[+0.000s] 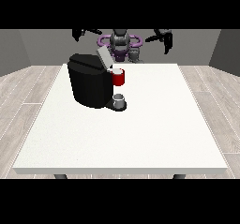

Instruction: Insert the coffee pod into the coffee machine and close the lid

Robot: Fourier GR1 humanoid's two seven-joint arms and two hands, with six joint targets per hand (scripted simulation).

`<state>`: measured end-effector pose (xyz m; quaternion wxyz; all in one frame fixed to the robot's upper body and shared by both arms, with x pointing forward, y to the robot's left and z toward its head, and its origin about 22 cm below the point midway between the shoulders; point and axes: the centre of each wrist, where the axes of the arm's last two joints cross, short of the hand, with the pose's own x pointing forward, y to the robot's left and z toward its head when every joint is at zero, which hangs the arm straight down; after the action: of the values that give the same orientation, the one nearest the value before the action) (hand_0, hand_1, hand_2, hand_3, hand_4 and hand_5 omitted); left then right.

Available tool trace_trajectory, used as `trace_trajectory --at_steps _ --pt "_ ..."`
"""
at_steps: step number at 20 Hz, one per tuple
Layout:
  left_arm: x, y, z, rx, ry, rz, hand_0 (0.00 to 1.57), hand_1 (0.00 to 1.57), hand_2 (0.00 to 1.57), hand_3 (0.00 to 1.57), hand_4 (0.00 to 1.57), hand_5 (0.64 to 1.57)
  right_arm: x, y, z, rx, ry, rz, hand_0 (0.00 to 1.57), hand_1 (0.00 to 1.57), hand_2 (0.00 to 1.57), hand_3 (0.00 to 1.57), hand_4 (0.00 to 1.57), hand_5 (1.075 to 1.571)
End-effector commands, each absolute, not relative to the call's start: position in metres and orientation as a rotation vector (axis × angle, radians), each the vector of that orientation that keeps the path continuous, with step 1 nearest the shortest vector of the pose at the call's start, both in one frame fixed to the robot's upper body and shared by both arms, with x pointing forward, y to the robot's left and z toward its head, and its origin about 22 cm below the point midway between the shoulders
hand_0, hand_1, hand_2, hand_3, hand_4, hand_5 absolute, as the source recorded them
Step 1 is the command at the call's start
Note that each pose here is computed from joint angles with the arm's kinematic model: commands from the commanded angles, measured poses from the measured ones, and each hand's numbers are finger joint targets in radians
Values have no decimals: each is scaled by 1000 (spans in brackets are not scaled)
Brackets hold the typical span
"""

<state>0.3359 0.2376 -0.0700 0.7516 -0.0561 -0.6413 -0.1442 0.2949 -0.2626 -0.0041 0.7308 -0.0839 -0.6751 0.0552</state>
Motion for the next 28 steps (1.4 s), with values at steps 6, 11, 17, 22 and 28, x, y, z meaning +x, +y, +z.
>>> trace_trajectory --at_steps 6,11,17,22,28 --pt "330 227 -45 -197 -1486 -334 0 0 0 0 391 1571 326 -286 30 -238 -1531 80 0 0 0 0 0 1571" --pt "334 225 -27 -144 -1552 -302 0 0 0 0 361 1571 354 -283 69 -123 -1546 34 0 0 0 0 0 1571" --pt "320 237 -19 -98 -1588 -270 0 0 0 0 265 1571 364 -263 69 -71 -1494 23 0 0 0 0 176 1571" --pt "317 238 8 -116 -1616 -287 0 0 0 0 374 1571 372 -279 67 -65 -1514 42 0 0 0 0 0 1571" --pt "296 232 8 -95 -1654 -290 0 0 0 0 362 1571 384 -251 72 -30 -1540 81 0 0 0 0 0 1571"
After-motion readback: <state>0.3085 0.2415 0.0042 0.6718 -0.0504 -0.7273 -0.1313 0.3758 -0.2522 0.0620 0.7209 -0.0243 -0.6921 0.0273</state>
